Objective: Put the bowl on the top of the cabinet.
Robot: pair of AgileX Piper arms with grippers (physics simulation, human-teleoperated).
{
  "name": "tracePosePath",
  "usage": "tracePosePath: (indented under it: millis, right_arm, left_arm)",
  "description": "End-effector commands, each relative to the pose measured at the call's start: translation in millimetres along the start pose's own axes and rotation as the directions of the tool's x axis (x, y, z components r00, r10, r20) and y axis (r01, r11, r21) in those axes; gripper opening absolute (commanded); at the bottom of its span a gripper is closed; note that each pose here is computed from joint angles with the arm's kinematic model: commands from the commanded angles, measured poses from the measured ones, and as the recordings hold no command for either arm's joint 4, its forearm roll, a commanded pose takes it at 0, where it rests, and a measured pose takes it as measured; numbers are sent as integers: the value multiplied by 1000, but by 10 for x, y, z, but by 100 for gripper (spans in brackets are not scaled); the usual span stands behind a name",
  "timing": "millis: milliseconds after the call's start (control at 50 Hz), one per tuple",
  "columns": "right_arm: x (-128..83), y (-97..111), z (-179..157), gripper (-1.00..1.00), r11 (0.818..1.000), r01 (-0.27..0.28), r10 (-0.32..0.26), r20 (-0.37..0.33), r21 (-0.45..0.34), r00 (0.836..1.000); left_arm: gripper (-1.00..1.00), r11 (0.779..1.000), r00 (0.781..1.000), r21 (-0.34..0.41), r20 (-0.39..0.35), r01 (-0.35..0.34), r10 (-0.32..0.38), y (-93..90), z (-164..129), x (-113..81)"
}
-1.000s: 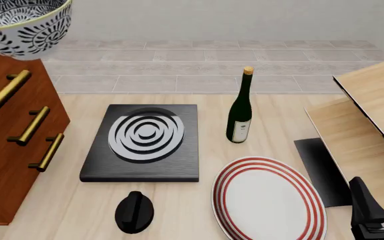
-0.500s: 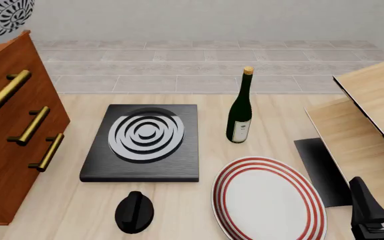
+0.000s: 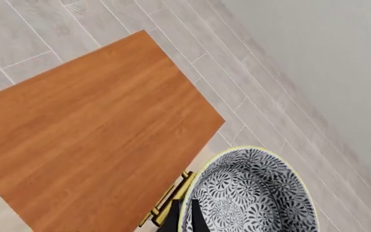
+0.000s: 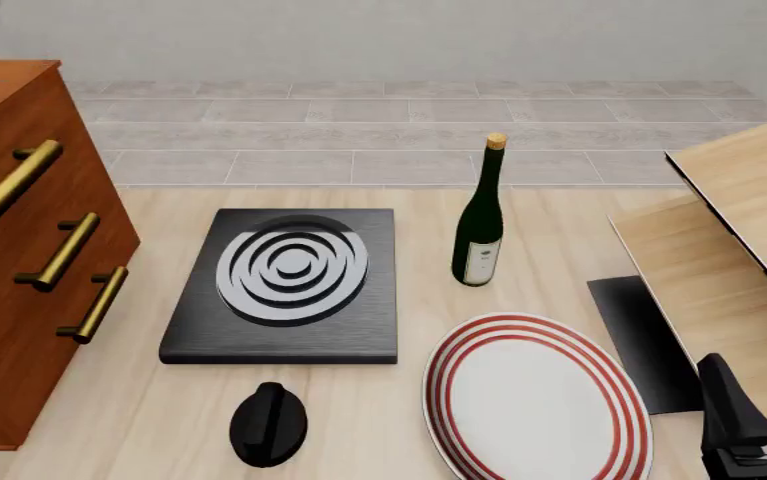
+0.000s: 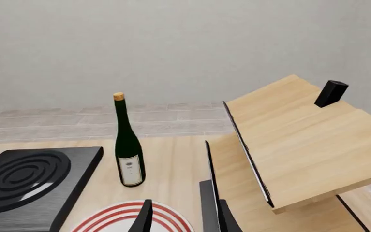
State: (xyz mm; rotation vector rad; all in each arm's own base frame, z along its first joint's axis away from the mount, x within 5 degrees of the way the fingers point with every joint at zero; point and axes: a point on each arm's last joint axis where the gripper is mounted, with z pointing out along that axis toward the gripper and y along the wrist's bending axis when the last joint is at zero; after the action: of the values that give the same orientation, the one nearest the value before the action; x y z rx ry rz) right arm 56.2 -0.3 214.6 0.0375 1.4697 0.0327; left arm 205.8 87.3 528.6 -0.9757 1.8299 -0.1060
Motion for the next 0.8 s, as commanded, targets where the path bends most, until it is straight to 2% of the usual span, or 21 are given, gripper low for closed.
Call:
tracePosePath:
  millis: [20, 480, 800]
  right_arm:
    - [-3, 0, 3, 100, 1000, 0, 0, 0, 0, 1000]
    - [-2, 0, 3, 100, 1000, 0, 0, 0, 0, 1000]
    - [-1, 0, 4, 100, 1000, -1, 1, -2, 0, 1000]
  left_arm:
    - [-100, 998, 998, -40, 36, 45, -44, 100, -34, -101]
    - [-100, 984, 990, -125, 89, 125, -114, 351, -2, -193]
    - [-100, 973, 986, -176, 103, 150, -133, 528, 103, -190]
